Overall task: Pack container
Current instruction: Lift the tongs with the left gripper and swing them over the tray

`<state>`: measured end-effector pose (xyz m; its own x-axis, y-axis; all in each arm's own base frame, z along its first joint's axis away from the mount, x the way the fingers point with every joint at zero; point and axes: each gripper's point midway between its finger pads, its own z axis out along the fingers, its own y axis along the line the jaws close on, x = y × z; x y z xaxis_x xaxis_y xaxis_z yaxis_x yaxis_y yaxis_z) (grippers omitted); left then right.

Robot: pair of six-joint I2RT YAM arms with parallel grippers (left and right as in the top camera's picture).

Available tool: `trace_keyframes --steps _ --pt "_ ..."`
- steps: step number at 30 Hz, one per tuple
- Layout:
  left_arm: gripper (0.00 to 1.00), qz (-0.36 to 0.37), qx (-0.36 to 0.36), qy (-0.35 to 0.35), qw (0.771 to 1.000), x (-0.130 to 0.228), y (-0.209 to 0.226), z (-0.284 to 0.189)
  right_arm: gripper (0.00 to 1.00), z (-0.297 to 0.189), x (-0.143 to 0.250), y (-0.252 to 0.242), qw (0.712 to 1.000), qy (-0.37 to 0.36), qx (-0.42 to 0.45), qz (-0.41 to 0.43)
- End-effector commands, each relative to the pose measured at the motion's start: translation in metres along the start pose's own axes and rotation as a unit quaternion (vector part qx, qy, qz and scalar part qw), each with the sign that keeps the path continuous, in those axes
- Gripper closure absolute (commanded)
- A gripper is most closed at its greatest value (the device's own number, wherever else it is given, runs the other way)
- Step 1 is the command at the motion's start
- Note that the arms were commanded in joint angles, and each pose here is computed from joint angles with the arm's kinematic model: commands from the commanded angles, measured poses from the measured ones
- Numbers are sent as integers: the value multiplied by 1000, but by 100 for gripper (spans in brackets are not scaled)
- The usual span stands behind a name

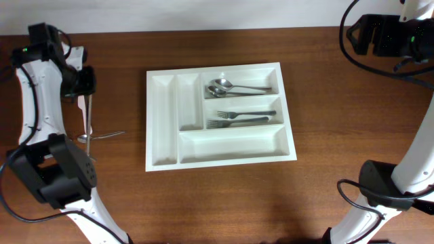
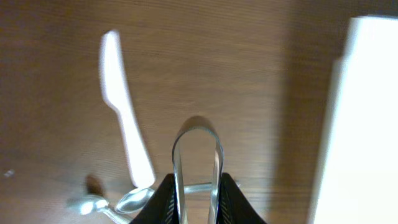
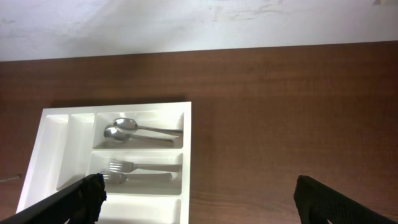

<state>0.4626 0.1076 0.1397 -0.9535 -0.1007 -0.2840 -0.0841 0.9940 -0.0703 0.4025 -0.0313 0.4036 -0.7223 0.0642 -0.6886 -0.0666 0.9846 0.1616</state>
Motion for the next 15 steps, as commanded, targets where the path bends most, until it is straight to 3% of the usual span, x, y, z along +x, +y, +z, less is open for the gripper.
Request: trace_keyframes --steps 1,5,10,15 --pt "98 25 64 -18 997 -12 -52 -8 1 0 -2 -2 1000 -4 2 0" --pt "98 72 72 -33 994 -21 -100 -4 1 0 -2 -2 1000 -4 2 0" --pt "98 114 0 -75 991 -42 -135 4 1 0 -2 -2 1000 -4 2 0" --pt "98 134 10 -77 988 -44 -177 32 1 0 -2 -2 1000 -4 2 0"
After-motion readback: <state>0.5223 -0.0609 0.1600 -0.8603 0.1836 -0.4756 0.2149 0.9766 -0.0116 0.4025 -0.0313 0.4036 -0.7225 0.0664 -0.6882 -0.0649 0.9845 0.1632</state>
